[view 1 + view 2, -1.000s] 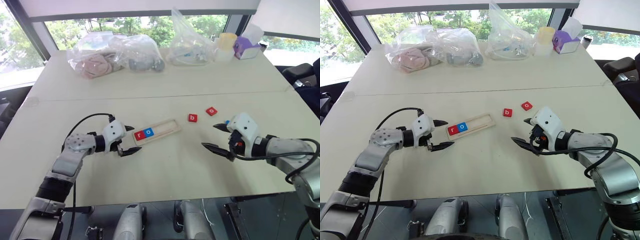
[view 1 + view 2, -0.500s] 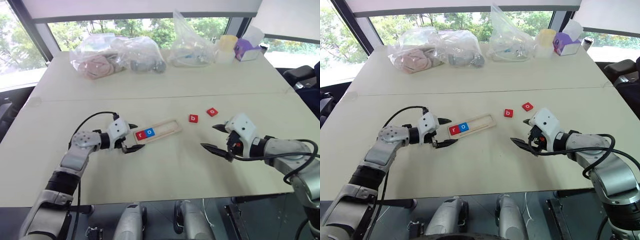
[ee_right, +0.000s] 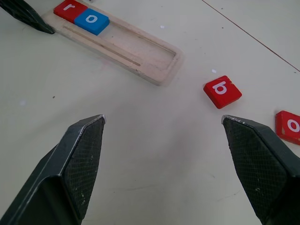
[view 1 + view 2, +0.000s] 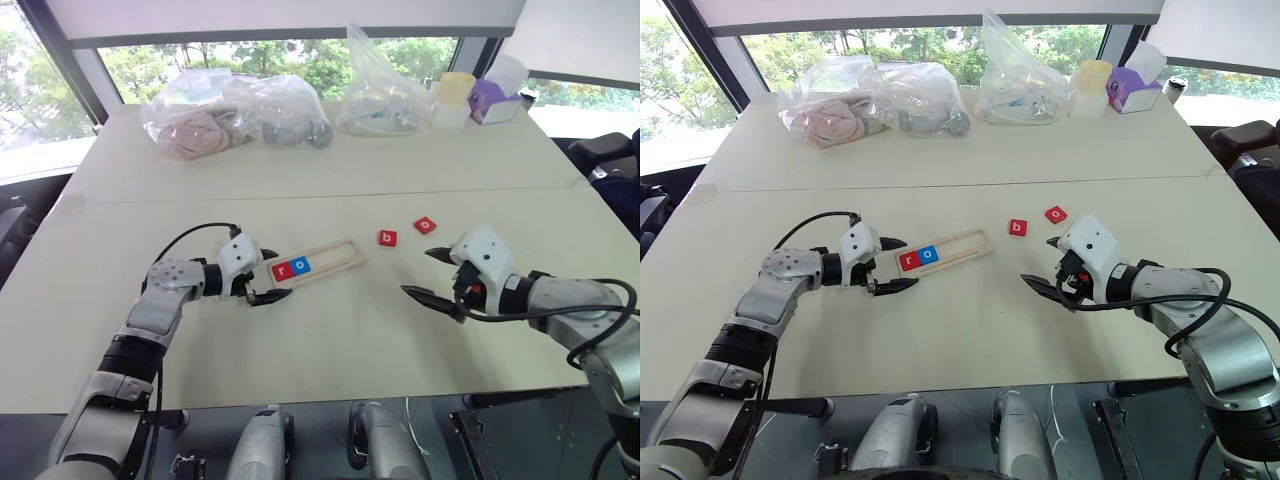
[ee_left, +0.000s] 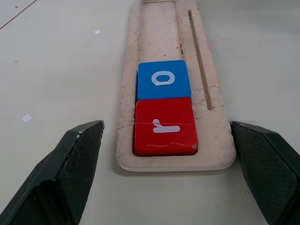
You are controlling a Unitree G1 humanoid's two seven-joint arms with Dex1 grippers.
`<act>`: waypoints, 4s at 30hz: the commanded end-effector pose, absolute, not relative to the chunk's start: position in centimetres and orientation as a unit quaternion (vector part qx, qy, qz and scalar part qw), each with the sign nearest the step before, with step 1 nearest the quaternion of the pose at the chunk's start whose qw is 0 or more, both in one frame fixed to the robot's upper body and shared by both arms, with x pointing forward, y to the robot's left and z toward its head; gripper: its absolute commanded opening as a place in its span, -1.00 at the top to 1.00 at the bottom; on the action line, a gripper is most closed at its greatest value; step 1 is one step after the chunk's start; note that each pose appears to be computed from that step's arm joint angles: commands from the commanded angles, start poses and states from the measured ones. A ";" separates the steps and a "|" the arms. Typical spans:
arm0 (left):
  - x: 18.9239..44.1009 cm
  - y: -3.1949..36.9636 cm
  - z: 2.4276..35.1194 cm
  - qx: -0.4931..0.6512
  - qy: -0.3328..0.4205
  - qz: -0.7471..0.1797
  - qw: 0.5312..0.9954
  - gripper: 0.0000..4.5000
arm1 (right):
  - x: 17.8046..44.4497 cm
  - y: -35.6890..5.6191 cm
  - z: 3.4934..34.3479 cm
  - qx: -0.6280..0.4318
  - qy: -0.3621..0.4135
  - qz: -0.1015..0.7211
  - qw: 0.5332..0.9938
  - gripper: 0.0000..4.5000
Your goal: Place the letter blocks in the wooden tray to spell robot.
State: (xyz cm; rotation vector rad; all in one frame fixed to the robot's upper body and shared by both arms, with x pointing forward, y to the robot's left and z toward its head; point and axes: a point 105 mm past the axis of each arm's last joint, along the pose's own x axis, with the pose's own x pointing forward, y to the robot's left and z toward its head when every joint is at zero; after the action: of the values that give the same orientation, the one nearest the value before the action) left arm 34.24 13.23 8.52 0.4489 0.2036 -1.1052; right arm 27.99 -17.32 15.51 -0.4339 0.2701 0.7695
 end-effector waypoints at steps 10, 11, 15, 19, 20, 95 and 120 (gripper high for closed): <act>33.1 12.3 6.3 0.208 0.135 -0.542 0.803 -0.39 | 27.9 -16.9 16.7 -0.224 0.108 0.369 0.895 -0.84; 33.1 12.3 6.3 0.209 0.135 -0.542 0.803 -0.39 | 27.9 -16.9 16.7 -0.224 0.108 0.369 0.895 -0.84; 32.7 12.2 6.4 0.210 0.134 -0.549 0.798 -0.39 | 28.0 -16.9 16.7 -0.225 0.108 0.368 0.896 -0.84; 31.2 11.5 6.7 0.210 0.123 -0.582 0.776 -0.39 | 28.1 -16.9 16.8 -0.226 0.107 0.369 0.895 -0.84; 30.8 11.4 6.7 0.210 0.122 -0.589 0.770 -0.39 | 28.1 -16.9 16.8 -0.226 0.107 0.369 0.895 -0.84; 26.8 11.2 17.1 0.182 -0.014 -0.570 0.801 -0.99 | 37.0 -14.8 13.7 -0.059 0.141 0.031 0.988 -0.84; 26.2 11.5 16.5 0.188 -0.015 -0.545 0.817 -0.99 | 39.2 -11.6 10.6 0.027 0.187 0.042 0.981 -0.84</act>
State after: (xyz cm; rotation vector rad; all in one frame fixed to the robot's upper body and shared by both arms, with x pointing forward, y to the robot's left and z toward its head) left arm 26.42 11.64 15.62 0.3693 0.0171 -1.1623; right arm 39.24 -12.20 10.75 0.0510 0.3695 0.0600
